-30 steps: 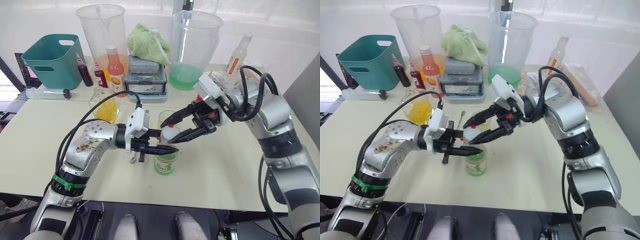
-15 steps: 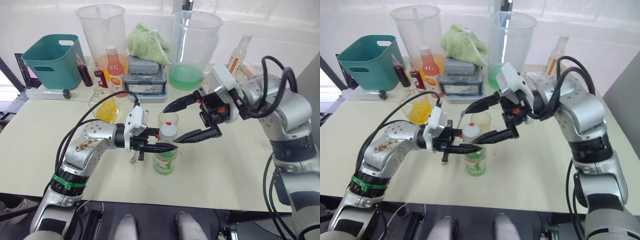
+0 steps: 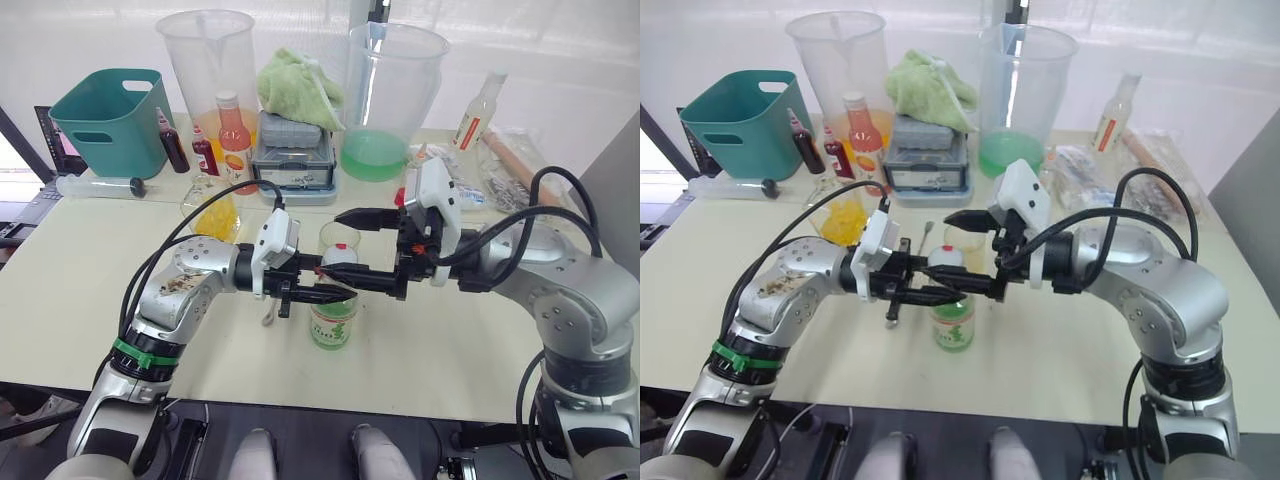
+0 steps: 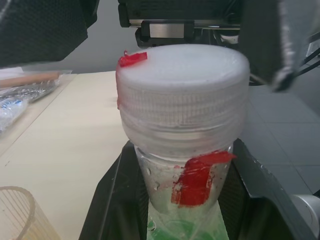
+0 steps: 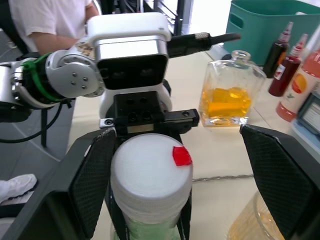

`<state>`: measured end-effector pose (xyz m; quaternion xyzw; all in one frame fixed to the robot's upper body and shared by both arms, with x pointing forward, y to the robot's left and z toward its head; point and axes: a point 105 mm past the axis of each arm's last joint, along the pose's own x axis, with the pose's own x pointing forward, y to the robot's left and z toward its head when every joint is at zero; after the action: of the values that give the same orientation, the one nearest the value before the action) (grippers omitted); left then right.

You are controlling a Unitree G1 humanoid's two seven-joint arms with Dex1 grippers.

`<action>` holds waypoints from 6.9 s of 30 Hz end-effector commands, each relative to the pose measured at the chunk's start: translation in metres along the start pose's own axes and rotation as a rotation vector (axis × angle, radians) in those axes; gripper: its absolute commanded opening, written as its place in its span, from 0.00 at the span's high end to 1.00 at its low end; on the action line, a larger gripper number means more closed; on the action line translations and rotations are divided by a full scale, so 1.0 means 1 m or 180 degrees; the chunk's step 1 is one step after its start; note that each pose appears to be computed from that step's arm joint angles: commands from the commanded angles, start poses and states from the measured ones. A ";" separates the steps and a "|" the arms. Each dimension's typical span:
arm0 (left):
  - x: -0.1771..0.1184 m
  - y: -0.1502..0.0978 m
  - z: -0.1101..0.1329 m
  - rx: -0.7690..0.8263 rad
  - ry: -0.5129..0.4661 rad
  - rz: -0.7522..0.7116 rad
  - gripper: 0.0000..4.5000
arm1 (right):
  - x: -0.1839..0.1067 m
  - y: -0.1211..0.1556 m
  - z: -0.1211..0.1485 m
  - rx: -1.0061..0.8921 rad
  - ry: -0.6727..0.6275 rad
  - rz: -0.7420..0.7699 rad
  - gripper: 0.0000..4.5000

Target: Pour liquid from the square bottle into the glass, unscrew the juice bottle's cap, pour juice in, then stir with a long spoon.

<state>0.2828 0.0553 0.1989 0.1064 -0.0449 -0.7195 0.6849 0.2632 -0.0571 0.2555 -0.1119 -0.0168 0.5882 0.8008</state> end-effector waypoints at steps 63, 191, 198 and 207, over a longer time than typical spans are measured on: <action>0.005 0.001 -0.020 -0.0128 0.0190 0.0019 0.69 | -0.007 0.010 0.004 0.0129 -0.0039 -0.0301 0.19; 0.001 -0.004 -0.024 -0.0108 0.0284 0.0166 0.69 | -0.080 -0.064 0.053 -0.0386 -0.0011 -0.0031 0.63; 0.003 -0.003 -0.024 -0.0116 0.0230 0.0148 0.69 | -0.176 -0.126 0.000 -0.0040 0.0225 -0.1959 0.63; 0.006 -0.007 -0.025 -0.0136 0.0179 0.0177 0.69 | -0.205 -0.137 -0.080 0.0358 0.0413 -0.2974 0.63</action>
<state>0.2786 0.0518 0.1926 0.1078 -0.0535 -0.7068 0.6971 0.3400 -0.2941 0.2184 -0.0735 0.0438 0.1921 0.9776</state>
